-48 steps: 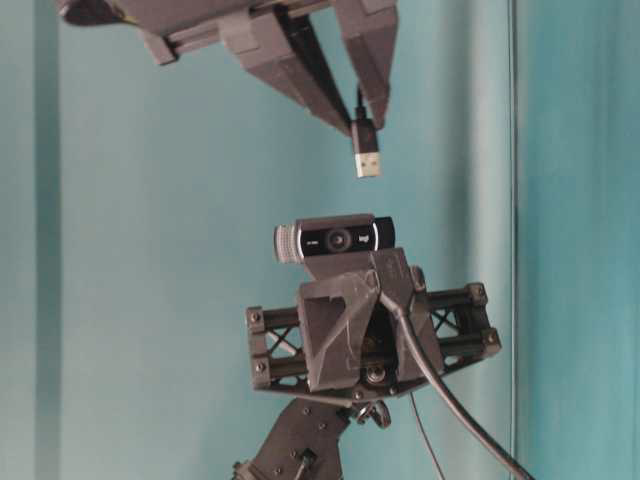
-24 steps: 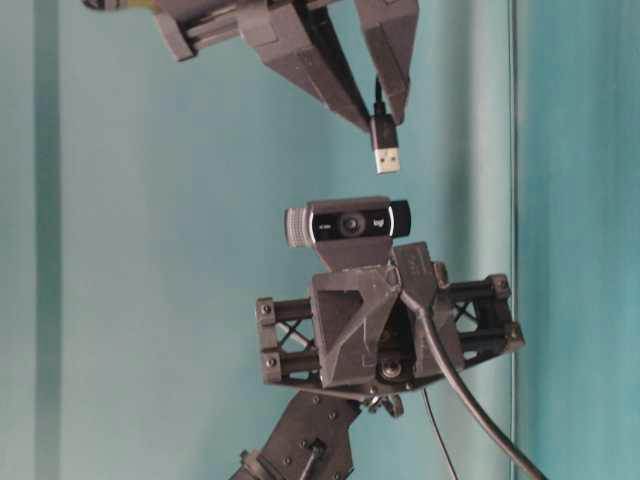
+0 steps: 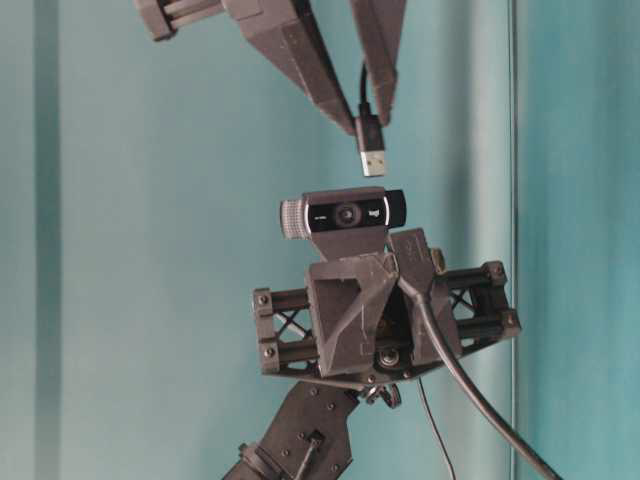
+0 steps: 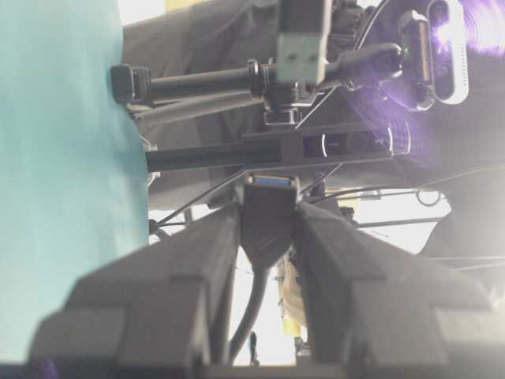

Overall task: Insert the USB using both arms.
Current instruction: 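Rotate and bring the plug and socket toward each other midair, then push the right gripper's plug into the left gripper's socket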

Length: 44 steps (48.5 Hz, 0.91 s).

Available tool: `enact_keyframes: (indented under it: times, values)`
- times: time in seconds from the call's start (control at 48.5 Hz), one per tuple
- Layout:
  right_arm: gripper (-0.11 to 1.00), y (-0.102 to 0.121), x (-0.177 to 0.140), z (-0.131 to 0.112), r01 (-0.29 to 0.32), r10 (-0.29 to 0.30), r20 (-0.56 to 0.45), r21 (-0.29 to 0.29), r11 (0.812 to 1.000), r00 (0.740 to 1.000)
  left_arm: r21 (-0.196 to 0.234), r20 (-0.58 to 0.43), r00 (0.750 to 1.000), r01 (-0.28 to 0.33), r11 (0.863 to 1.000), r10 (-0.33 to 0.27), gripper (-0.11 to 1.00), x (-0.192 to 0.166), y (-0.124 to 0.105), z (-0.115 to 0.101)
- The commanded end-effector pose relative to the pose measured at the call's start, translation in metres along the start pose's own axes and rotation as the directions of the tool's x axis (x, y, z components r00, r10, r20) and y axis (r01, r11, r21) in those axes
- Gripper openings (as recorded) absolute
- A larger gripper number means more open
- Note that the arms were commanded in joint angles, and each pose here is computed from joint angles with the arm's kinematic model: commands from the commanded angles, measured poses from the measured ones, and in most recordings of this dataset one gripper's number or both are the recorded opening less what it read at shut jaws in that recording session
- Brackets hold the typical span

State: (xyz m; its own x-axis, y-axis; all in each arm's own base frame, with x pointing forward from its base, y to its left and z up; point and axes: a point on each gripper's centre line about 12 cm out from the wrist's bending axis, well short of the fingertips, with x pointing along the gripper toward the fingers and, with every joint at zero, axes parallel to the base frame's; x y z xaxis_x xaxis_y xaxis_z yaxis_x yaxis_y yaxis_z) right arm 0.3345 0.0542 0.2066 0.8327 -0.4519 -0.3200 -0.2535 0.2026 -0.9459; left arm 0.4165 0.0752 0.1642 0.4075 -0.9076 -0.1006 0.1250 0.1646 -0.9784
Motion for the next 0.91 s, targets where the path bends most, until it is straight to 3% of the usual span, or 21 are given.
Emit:
enact_keyframes:
  times: [0.0, 0.887]
  values:
    - [0.20, -0.008, -0.004, 0.003, 0.012, -0.012, 0.029, 0.020, 1.000, 1.000, 0.040, 0.008, 1.000, 0.000, 0.999, -0.001, 0.24, 0.001, -0.009, 0.005]
    - [0.20, -0.006, -0.002, 0.005, -0.014, 0.012, 0.053, 0.022, 1.000, 0.999, 0.072, 0.006, 0.999, -0.034, 0.997, 0.034, 0.24, 0.009, -0.006, 0.020]
